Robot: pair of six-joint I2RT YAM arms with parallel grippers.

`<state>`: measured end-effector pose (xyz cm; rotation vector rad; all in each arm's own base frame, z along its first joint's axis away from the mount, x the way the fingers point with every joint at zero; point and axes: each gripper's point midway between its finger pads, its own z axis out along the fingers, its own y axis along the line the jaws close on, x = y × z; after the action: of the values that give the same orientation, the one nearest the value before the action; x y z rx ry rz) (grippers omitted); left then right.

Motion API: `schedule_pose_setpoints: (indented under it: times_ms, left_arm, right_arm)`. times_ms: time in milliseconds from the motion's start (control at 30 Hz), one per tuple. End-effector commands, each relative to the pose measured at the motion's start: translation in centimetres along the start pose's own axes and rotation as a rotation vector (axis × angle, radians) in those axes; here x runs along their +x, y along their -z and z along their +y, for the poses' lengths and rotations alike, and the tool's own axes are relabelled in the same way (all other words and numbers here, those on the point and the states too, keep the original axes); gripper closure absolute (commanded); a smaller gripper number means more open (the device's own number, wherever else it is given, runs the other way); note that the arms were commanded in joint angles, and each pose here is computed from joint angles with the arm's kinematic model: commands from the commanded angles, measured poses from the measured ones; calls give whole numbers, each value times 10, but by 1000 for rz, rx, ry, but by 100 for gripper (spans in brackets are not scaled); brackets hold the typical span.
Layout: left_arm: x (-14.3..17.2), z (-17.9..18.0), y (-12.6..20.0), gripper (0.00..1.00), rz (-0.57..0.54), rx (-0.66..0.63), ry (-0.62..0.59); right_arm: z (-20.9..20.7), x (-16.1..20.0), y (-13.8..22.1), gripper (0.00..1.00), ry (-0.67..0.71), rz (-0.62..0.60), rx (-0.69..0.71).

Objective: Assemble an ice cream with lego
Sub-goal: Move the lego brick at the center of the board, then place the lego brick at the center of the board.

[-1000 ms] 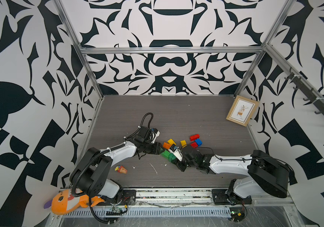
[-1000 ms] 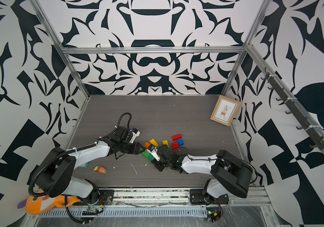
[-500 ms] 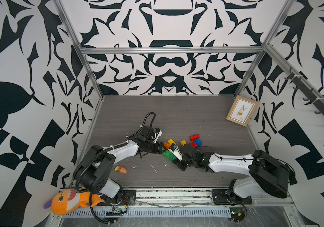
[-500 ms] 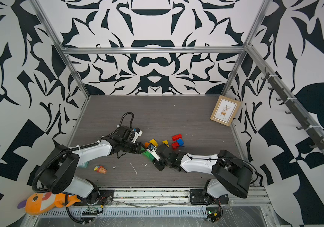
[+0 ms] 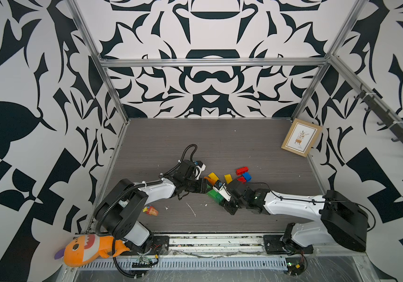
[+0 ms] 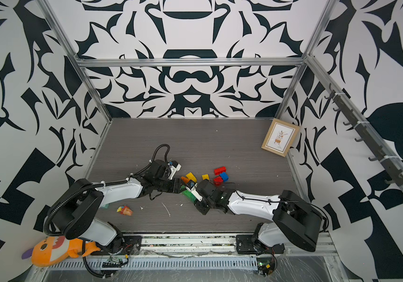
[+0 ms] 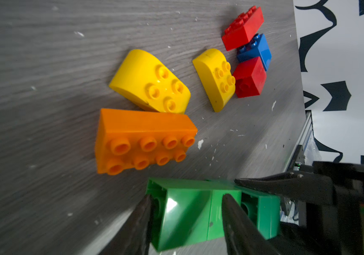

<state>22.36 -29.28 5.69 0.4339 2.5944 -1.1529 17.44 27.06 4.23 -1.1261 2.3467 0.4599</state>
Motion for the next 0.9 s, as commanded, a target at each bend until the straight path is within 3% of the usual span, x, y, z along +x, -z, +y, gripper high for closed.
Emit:
schedule_pose_setpoints:
  times_ms: [0, 233, 567, 633, 767, 867]
  left_arm:
    - [21, -34, 2, 41, 104, 117, -24]
    - [0, -26, 19, 34, 43, 55, -30]
    - [-14, -25, 36, 33, -43, 41, -59]
    - [-15, -27, 32, 35, -63, 83, -60]
    - [-15, -13, 30, 35, -71, 25, -33]
    - [-12, -2, 38, 34, -66, -68, -36]
  right_arm:
    - [10, -43, 19, 82, -16, -119, -34]
    - [14, -43, 54, 82, -91, 26, -37]
    - [12, -33, 132, 84, -288, 426, 42]
    - [15, -38, 131, 84, -295, 432, 25]
    - [0, -42, 116, 84, -402, 395, 11]
    - [7, -32, 96, 84, -527, 413, -136]
